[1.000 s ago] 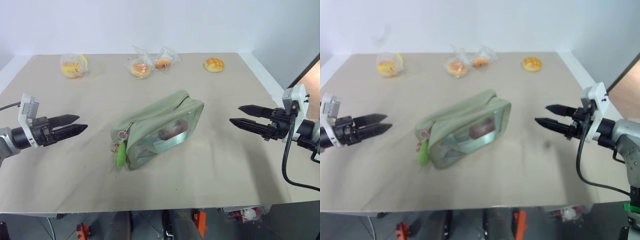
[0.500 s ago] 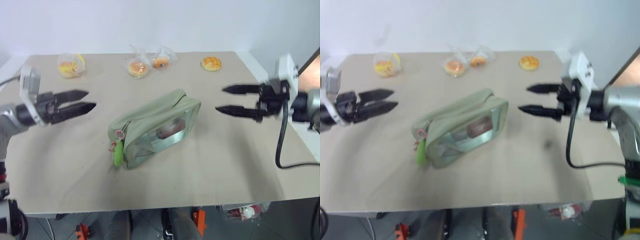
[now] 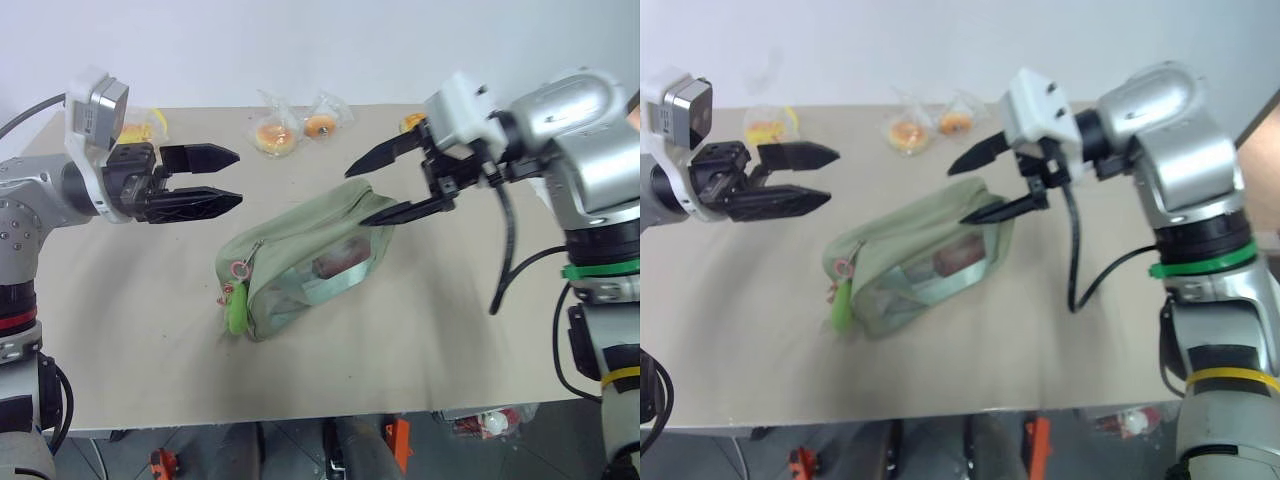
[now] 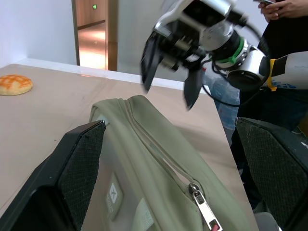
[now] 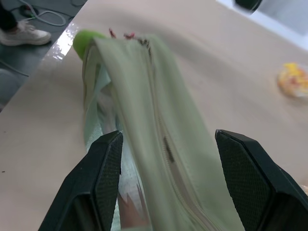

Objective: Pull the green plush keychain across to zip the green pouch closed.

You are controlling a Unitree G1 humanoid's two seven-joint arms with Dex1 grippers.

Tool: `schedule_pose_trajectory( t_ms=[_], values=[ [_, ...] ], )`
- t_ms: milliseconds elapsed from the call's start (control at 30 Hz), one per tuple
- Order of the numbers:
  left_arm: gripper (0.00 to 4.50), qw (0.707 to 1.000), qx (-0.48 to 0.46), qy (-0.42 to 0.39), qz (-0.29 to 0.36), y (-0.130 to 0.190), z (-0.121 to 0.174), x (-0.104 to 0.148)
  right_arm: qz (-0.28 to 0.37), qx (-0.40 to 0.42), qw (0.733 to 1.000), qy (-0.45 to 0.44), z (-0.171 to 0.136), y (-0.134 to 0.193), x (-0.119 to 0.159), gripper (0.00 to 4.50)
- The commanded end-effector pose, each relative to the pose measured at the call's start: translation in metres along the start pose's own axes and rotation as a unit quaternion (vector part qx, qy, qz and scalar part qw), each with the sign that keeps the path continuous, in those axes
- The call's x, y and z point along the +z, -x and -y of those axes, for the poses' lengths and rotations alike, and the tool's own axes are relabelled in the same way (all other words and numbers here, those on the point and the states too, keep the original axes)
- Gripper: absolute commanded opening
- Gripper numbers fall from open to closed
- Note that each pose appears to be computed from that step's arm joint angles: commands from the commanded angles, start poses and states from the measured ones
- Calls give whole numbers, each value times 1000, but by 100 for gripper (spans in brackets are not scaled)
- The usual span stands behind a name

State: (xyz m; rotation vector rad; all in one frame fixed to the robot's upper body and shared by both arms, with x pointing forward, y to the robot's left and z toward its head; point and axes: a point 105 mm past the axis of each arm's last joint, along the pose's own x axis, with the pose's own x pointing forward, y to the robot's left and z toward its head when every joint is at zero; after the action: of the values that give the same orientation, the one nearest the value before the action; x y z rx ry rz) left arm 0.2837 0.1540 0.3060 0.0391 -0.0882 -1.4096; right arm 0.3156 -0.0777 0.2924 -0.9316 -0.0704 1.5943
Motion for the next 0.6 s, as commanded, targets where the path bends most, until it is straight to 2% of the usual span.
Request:
schedule_pose_trajectory(
  t_ms=[33, 167, 433, 467, 533, 567, 600],
  values=[
    [448, 1000, 3, -22, 8, 3, 5, 11, -32, 29, 998, 35, -1, -3, -1, 315],
    [448, 1000, 12, -19, 11, 4, 3, 10, -53, 54, 996, 40, -8, -15, -13, 315],
    [448, 999, 28, -6, 14, 8, -3, 3, -48, 66, 996, 31, -13, -20, -17, 315],
    [450, 999, 30, -5, 15, 8, -4, 2, -47, 67, 996, 28, -13, -21, -17, 275],
    [450, 999, 35, -2, 16, 8, -7, 0, -46, 68, 996, 25, -15, -23, -19, 228],
    [450, 999, 36, -2, 17, 8, -8, -1, -45, 68, 996, 24, -15, -23, -19, 207],
    [450, 999, 38, 1, 18, 8, -9, -2, -42, 68, 997, 21, -15, -24, -20, 207]
  ],
)
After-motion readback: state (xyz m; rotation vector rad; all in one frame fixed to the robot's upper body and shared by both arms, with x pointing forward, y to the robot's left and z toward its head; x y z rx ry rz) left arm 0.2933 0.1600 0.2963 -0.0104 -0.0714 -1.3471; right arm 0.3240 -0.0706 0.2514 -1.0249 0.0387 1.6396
